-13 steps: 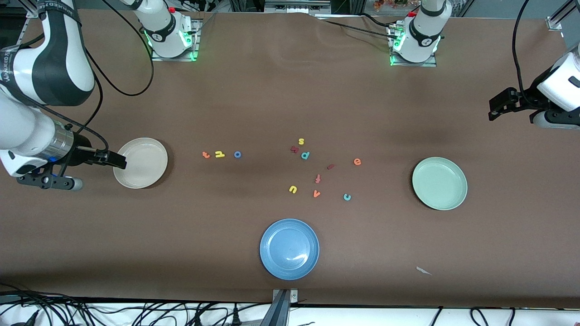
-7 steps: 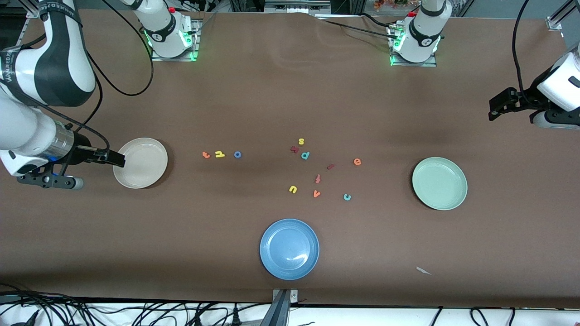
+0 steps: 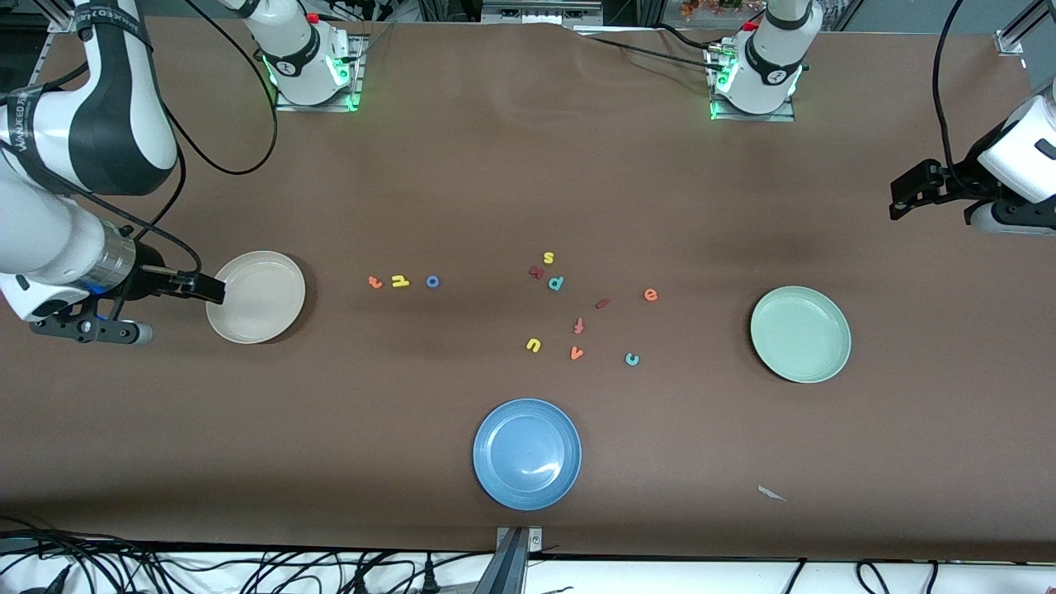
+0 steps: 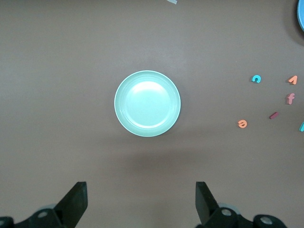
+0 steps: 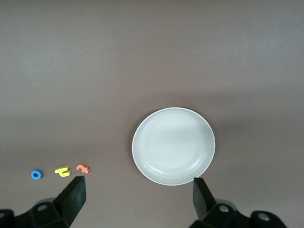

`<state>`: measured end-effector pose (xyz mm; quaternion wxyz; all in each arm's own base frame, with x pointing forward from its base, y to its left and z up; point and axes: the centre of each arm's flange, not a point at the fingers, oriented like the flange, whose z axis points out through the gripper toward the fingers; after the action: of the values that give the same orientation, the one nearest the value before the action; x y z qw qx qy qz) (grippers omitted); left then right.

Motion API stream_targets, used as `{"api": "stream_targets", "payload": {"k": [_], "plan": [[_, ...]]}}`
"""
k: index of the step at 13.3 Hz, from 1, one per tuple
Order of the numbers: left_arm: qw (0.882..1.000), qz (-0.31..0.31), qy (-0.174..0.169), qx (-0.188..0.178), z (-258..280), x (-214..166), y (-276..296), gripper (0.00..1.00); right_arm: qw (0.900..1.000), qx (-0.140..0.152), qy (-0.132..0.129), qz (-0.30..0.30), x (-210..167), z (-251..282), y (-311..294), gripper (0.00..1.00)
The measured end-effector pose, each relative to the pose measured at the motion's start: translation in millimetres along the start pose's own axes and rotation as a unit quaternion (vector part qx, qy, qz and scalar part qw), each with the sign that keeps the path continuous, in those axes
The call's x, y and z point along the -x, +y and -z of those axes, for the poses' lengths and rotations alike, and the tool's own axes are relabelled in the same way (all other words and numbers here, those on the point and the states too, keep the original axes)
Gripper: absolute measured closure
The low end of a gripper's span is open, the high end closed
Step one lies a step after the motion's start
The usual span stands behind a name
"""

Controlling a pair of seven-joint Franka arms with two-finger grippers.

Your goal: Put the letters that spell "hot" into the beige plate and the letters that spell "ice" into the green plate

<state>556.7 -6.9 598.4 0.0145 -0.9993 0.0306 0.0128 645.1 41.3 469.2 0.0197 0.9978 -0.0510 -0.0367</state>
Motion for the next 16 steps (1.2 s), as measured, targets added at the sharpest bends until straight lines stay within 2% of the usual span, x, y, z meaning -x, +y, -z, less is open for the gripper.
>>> {"api": "stream_targets", "payload": {"k": [4, 9, 11, 14, 16], "plan": [[1.000, 0.000, 0.000, 0.000, 0, 0, 0, 0.00, 0.999, -0.004, -0.009, 0.050, 7, -4, -29, 0.00], [1.000, -0.003, -0.009, 0.001, -10, -5, 3, 0.00, 0.991, -0.015, -0.035, 0.129, 31, -30, -119, 0.00], [1.000, -0.008, -0.017, 0.003, -21, -11, 18, 0.00, 0.986, -0.018, -0.041, 0.159, 40, -56, -145, 0.00], [1.000, -0.014, -0.023, 0.004, -47, -26, 68, 0.00, 0.975, -0.030, -0.020, 0.218, 51, -117, -163, 0.00], [0.999, -0.013, -0.027, 0.013, -68, -34, 98, 0.00, 0.967, -0.033, -0.018, 0.254, 62, -165, -169, 0.00]]}}
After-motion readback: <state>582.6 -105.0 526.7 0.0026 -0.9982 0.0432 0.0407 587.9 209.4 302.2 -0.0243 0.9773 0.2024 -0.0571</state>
